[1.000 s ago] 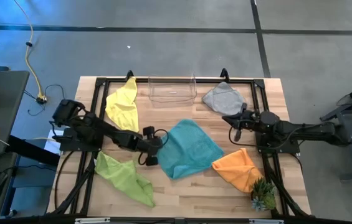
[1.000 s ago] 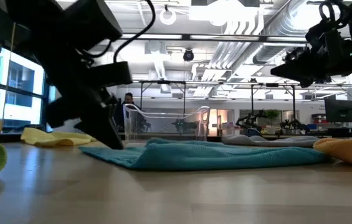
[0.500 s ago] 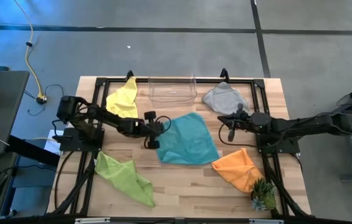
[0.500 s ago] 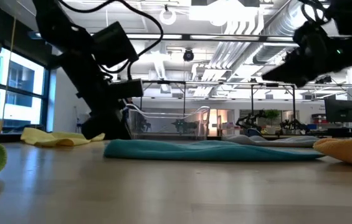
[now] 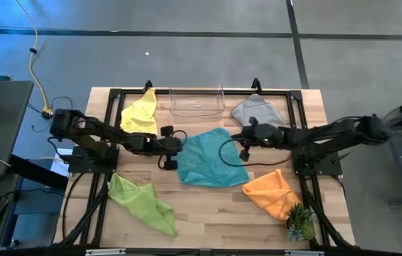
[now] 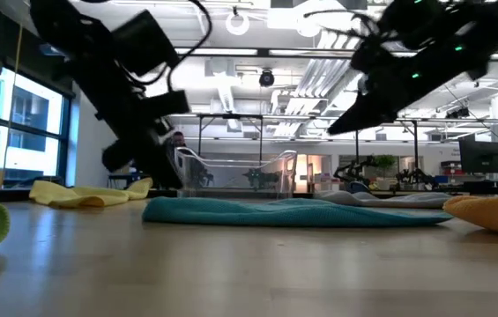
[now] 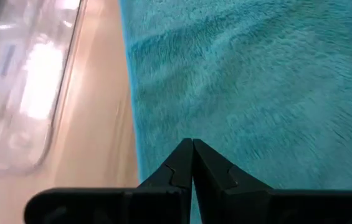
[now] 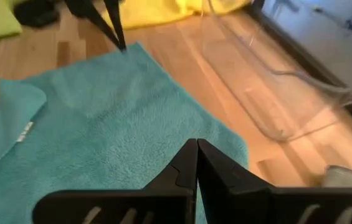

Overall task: Fold microfiber towels
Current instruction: Fold the blue towel

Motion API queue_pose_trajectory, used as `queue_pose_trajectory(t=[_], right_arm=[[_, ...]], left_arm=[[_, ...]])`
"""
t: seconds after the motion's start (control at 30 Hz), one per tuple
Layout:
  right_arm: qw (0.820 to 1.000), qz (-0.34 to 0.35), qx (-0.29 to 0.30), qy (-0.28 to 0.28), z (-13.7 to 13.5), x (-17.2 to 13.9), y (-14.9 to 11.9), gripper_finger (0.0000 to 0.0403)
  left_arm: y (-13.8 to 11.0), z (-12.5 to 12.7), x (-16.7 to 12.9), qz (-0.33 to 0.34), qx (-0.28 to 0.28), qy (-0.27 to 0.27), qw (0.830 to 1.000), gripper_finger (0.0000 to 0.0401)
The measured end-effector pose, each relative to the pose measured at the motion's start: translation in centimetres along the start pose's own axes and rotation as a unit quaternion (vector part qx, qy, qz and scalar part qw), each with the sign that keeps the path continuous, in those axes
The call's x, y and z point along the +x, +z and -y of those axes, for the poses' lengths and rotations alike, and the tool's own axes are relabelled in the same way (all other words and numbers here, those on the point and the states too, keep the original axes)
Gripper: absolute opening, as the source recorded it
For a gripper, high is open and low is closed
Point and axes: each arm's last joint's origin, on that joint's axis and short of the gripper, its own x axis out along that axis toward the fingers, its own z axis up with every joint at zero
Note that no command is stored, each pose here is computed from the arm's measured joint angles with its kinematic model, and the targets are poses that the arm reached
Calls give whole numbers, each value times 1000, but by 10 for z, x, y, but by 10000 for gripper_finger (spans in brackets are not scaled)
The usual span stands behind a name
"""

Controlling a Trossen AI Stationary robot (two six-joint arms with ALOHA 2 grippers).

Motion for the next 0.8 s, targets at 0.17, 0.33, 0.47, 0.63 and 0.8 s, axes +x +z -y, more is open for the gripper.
queue_pose_trajectory(t=[0.17, 0.33, 0.47, 0.63, 0.8], right_arm=[[998, -57, 5, -2, 8, 30, 3, 0], [991, -130, -11, -17, 17, 58, 4, 0], [983, -181, -15, -18, 21, 78, -2, 0], [970, -242, -12, -25, 22, 94, -10, 0], [959, -277, 24, -54, 21, 95, -13, 0]], left_arm=[[-11, 11, -16, 40, -40, -54, 997, 0], [-20, 27, -14, 77, -53, -60, 994, 0], [-28, 35, -6, 55, -47, -40, 997, 0], [-32, 40, 2, 43, -37, -29, 998, 0], [-35, 37, 8, 34, -32, 9, 999, 0]])
